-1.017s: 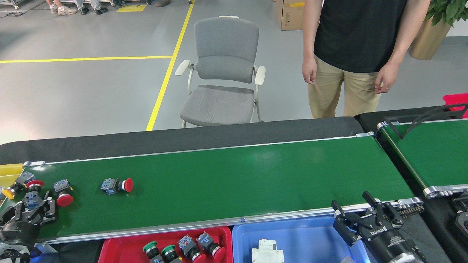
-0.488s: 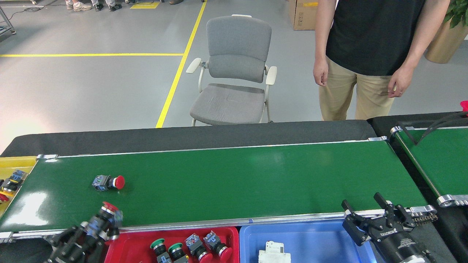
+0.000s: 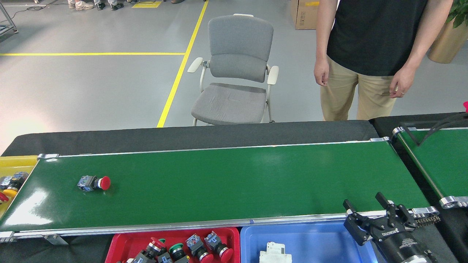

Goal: Pick switch part from conveyor to tray

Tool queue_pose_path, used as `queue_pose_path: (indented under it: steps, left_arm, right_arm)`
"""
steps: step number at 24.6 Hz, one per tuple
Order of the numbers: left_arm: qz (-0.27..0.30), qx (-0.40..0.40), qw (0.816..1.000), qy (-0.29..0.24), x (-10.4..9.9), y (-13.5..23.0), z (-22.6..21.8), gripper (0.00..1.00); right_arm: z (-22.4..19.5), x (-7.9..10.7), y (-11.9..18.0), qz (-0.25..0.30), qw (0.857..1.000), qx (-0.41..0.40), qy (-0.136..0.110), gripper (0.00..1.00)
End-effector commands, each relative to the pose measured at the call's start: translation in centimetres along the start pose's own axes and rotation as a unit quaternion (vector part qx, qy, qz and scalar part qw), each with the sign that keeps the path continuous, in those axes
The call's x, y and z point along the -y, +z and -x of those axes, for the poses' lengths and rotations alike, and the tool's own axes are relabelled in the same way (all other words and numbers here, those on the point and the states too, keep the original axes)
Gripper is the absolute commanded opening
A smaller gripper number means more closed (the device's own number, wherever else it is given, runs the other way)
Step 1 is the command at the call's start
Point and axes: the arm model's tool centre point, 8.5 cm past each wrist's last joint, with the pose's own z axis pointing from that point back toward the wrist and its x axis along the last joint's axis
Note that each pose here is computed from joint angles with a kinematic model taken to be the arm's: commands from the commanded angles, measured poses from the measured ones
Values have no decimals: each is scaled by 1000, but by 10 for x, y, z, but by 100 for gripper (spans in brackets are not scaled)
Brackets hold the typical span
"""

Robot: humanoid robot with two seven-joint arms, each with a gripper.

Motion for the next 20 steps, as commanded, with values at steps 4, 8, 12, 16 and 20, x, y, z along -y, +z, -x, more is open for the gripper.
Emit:
queue_pose_path:
  steps: [4,8,12,16,20]
  left_arm:
    - [-3,-14,1000,-11,-5,4,10,100]
    - [-6,-61,998,-24,-10,17,33,100]
    - [-5,-214,974,-67,-20,47,97,100]
    - [23,-259,962,-79,-14,71,133,100]
    - [23,-255,963,-84,-17,73,135,100]
  right_arm:
    - [0,6,0,11,1000,0,1,100]
    - [1,6,0,12,1000,-2,1,100]
    - [0,6,0,12,1000,-1,0,100]
    - [0,7,0,16,1000,-17,-6,100]
    - [3,6,12,13,999,-44,-5,100]
